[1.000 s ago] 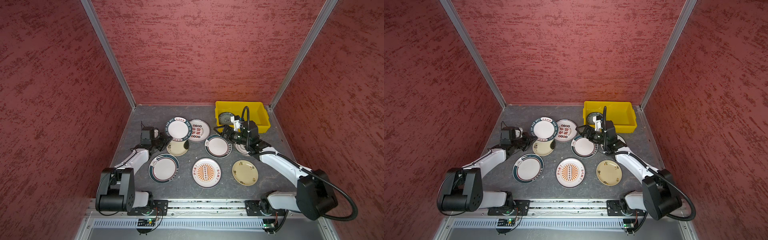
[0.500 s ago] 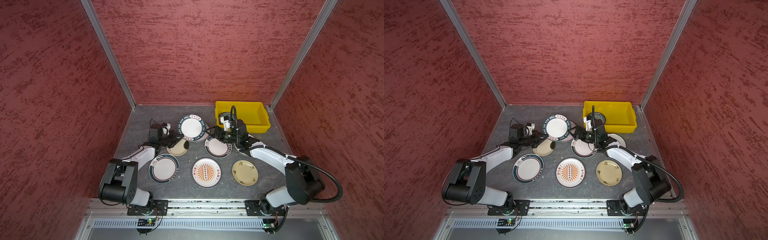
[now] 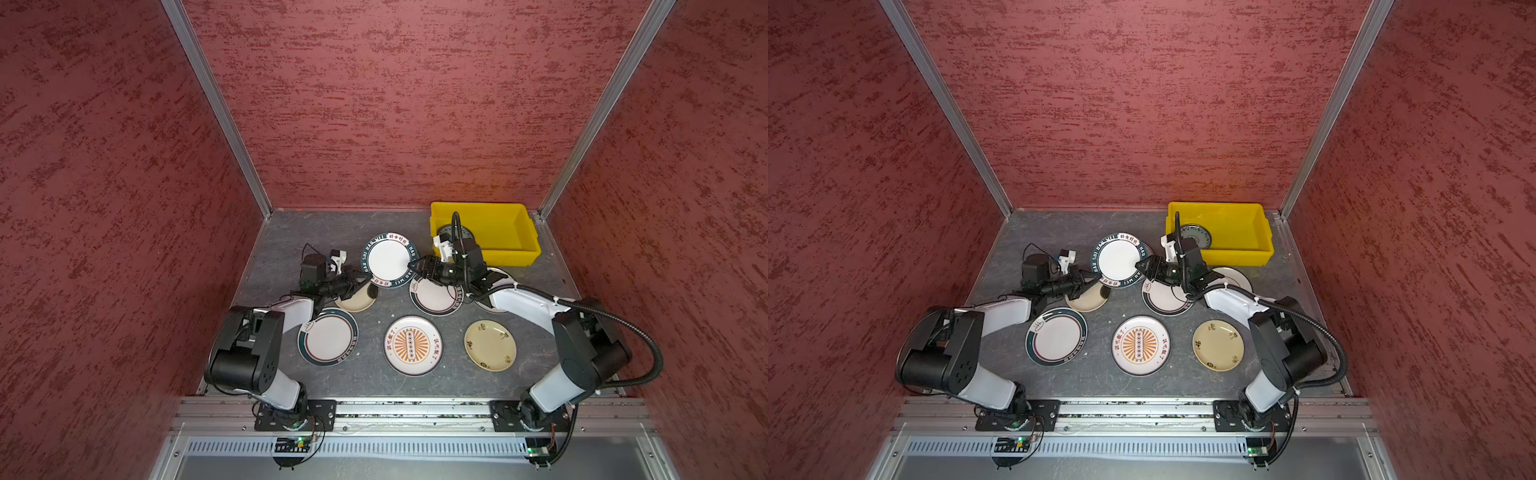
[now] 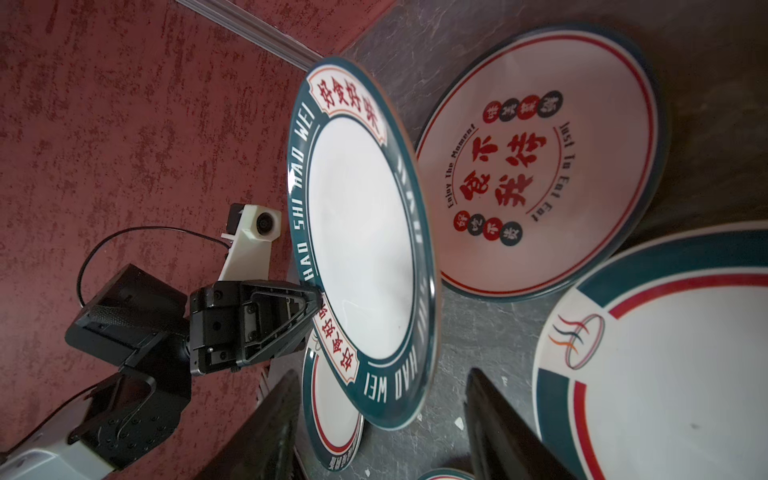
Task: Place the plates into the plastic bin on the countertop
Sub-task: 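Raise the green-rimmed plate toward the right gripper while right gripper grasps its rim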
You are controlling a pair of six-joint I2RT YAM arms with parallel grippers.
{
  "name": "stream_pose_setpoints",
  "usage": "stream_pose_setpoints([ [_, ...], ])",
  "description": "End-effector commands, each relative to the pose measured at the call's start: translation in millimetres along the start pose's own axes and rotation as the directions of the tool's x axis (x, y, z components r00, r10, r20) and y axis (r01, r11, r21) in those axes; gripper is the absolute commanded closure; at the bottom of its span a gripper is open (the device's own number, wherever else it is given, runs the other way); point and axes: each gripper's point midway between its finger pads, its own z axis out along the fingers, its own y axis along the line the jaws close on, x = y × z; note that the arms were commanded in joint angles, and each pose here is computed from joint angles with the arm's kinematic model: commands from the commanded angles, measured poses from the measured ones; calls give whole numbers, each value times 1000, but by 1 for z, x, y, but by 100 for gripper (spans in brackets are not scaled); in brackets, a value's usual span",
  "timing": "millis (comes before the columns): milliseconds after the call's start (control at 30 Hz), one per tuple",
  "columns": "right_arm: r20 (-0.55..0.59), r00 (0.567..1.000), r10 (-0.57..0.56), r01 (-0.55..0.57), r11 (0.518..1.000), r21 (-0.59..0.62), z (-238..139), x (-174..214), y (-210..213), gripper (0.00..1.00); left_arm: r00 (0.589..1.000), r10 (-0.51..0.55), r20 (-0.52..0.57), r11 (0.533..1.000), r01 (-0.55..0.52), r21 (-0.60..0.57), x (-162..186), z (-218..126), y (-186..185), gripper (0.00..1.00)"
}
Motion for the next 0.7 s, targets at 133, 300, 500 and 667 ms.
stream_pose_setpoints([
  [133,62,997,-35,33,999,30,9,-21,1,47,996,88,5,992,-88,85,1,-2,-27,100],
  [300,72,997,-38,37,999,20,16,-32,5,53,995,101,17,992,-102,72,0,-4,-27,100],
  [500,109,992,-62,58,997,47,18,-46,5,68,993,117,34,991,-119,64,-1,-7,-27,100],
  [667,132,989,-73,64,996,65,16,-53,4,80,993,110,32,992,-112,56,-1,-5,-23,100],
])
